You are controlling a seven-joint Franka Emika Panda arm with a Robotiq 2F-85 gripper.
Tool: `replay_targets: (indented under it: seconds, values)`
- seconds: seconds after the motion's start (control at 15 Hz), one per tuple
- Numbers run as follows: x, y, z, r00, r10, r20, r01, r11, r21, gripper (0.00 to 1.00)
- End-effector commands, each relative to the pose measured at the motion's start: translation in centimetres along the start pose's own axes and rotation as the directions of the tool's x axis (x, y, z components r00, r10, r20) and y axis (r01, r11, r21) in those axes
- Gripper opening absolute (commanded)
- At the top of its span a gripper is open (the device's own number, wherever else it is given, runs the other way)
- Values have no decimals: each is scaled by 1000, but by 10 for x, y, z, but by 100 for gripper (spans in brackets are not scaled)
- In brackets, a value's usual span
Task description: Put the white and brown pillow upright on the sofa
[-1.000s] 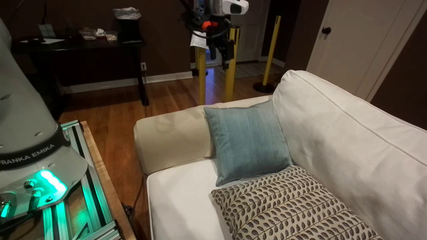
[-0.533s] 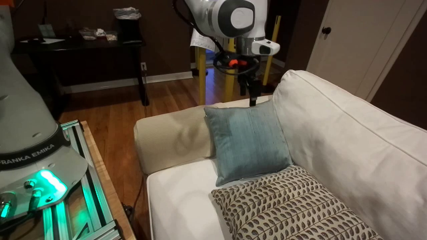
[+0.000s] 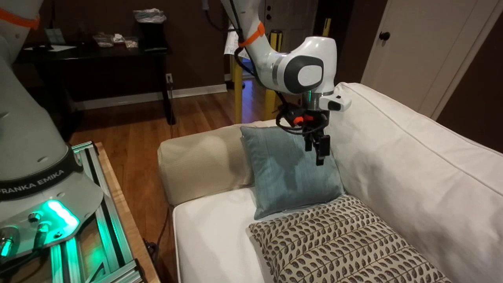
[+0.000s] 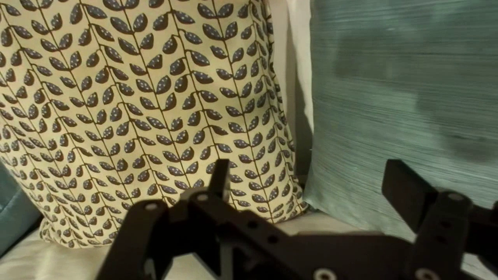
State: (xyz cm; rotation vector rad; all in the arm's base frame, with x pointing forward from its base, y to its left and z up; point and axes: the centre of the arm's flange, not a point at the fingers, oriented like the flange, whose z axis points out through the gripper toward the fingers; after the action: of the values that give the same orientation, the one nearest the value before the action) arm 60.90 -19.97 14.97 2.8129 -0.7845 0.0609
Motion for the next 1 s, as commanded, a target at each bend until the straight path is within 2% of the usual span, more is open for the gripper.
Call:
replay_targets:
  seconds: [0.0, 0.13, 0.2, 0.27, 0.33, 0.67, 0.8, 0.93]
  values:
    - [22, -8, 56, 1000, 15, 4, -15, 997, -73, 100]
    - [27, -4, 79, 1000, 18, -2, -18, 993, -115, 100]
    - [29, 0, 86, 999, 48, -8, -49, 986, -157, 100]
    - [32, 3, 83, 997, 80, 1, -79, 982, -169, 100]
    - [16, 9, 73, 999, 38, 8, -37, 993, -111, 100]
    - [27, 9, 77, 998, 61, -17, -63, 988, -140, 100]
    - [30, 9, 95, 999, 22, -41, -29, 985, -171, 100]
    - [29, 12, 115, 999, -19, -30, 13, 985, -174, 100]
